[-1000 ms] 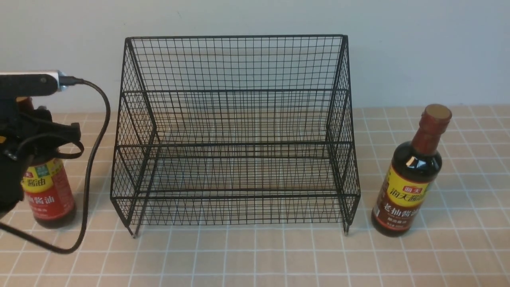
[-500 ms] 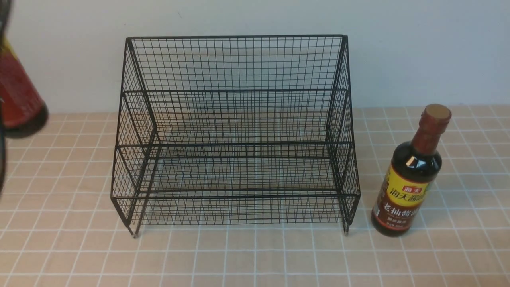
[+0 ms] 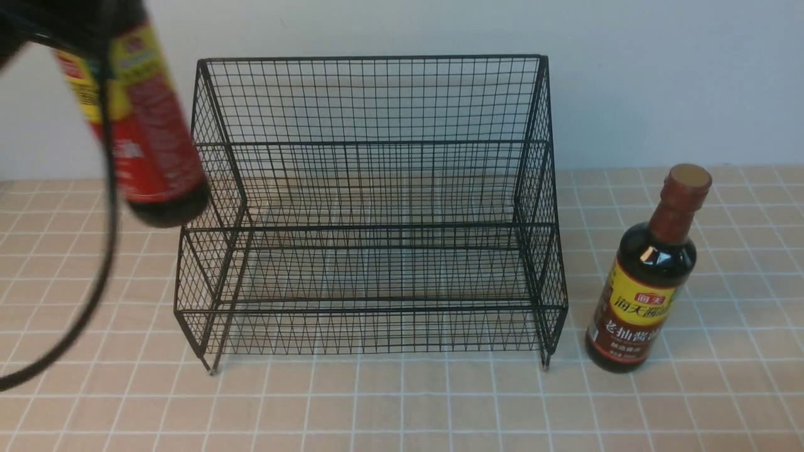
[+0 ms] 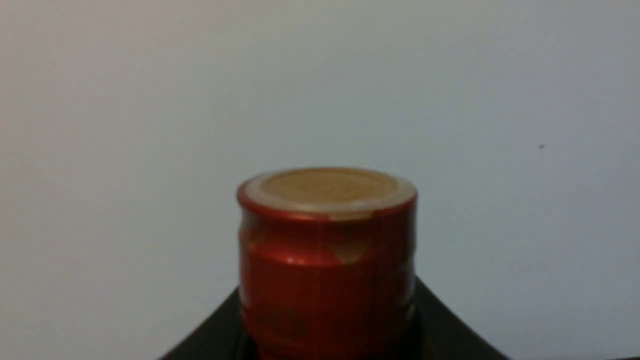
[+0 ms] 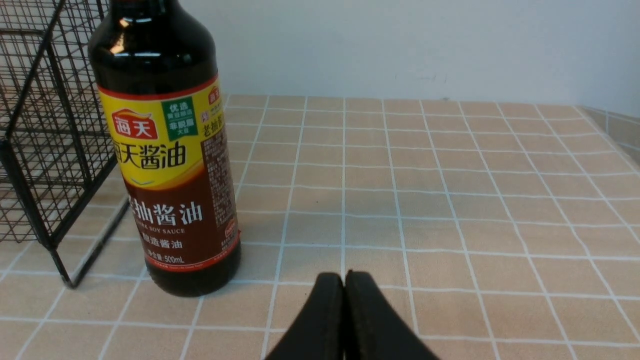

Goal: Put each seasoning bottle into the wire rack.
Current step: Use the left arm to put the condiment bottle back on the shelf

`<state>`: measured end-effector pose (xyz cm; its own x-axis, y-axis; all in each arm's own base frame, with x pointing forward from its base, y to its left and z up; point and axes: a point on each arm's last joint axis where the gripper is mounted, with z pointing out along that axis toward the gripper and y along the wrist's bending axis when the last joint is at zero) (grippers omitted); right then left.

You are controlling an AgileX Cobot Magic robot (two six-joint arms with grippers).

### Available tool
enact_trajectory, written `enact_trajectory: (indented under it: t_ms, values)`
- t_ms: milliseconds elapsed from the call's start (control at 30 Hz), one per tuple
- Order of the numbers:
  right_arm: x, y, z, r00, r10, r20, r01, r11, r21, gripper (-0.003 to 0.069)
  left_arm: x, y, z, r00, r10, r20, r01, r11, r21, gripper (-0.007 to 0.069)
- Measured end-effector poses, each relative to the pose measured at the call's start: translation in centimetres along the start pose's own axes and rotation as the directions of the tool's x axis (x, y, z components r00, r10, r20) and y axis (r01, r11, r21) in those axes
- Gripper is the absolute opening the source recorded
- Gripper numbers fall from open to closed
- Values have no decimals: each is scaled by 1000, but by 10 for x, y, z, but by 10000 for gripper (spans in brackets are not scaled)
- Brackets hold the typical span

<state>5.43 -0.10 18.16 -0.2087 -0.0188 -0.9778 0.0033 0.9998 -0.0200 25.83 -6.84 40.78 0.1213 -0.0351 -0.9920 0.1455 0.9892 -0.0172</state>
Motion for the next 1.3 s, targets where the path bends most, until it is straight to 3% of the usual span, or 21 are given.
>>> enact_trajectory:
  t_ms: [200,633,967,1300]
  values:
    - [0,0,0,1000,0,0,0,1000,0,-13,40,-19,34,999,18,-32,-19,999,-28,255]
    - [0,0,0,1000,0,0,0,1000,0,-13,90,-26,59,986,39,-159,-45,998,-36,253]
    - [0,0,0,1000,0,0,0,1000,0,-13,130,-39,65,926,46,-376,-20,997,73,253]
    - [0,0,0,1000,0,0,0,1000,0,-13,125,-40,68,930,46,-366,-18,997,80,376]
